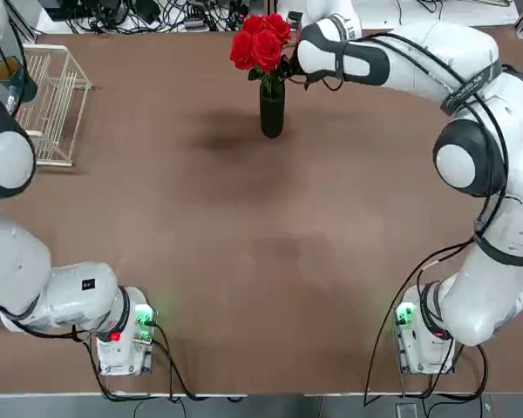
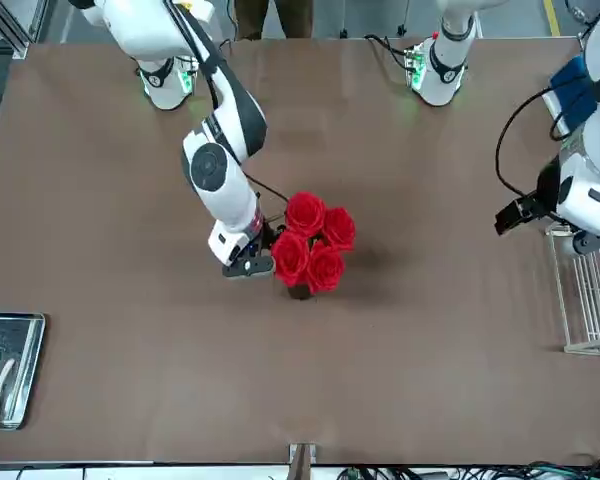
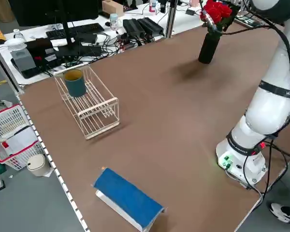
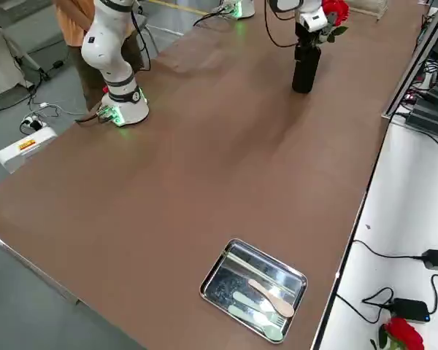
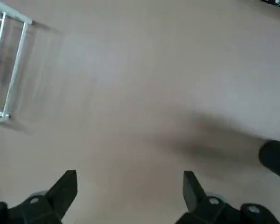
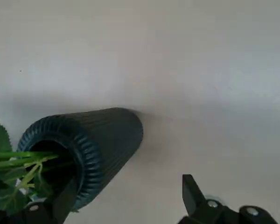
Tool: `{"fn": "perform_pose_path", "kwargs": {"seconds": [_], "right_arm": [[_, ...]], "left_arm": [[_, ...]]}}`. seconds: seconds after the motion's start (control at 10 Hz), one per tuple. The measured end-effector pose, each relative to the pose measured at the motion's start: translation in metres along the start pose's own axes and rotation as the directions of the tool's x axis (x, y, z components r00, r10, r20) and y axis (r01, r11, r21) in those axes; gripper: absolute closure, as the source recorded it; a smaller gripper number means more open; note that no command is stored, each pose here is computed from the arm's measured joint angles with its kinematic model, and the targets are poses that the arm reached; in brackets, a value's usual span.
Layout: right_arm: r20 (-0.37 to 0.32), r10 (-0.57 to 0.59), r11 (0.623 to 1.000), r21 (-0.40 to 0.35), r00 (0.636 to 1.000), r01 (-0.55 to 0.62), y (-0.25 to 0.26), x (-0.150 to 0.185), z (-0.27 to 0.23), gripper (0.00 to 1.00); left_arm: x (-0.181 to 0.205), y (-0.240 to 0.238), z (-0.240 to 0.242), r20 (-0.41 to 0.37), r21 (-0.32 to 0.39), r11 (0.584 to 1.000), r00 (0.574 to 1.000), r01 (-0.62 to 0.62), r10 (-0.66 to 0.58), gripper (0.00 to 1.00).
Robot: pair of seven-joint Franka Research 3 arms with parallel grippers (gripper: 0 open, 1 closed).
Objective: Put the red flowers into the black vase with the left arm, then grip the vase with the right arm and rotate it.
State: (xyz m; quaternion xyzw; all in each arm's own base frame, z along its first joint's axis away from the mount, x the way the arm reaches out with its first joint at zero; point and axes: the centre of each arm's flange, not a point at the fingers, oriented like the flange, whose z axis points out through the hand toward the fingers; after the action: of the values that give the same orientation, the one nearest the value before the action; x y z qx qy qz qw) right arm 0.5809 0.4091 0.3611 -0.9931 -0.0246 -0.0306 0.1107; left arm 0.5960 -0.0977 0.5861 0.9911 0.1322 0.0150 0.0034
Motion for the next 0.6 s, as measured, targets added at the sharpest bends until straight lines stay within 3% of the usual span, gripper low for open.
{"fn": "perform_pose_path", "kwargs": {"seconds": [0.2,0.6], "right_arm": [[-0.006,0.008,1.000,0.015,1.000,-0.008,-0.001,0.001,0.006,0.00],[-0.018,0.012,1.000,0.029,1.000,-0.011,-0.001,0.003,0.023,0.00]], "left_arm": [[-0.020,0.011,0.010,-0.044,0.006,0.999,0.998,-0.043,0.043,0.00],[-0.031,0.000,0.007,-0.007,0.031,0.997,0.997,-0.074,0.075,0.00]]}}
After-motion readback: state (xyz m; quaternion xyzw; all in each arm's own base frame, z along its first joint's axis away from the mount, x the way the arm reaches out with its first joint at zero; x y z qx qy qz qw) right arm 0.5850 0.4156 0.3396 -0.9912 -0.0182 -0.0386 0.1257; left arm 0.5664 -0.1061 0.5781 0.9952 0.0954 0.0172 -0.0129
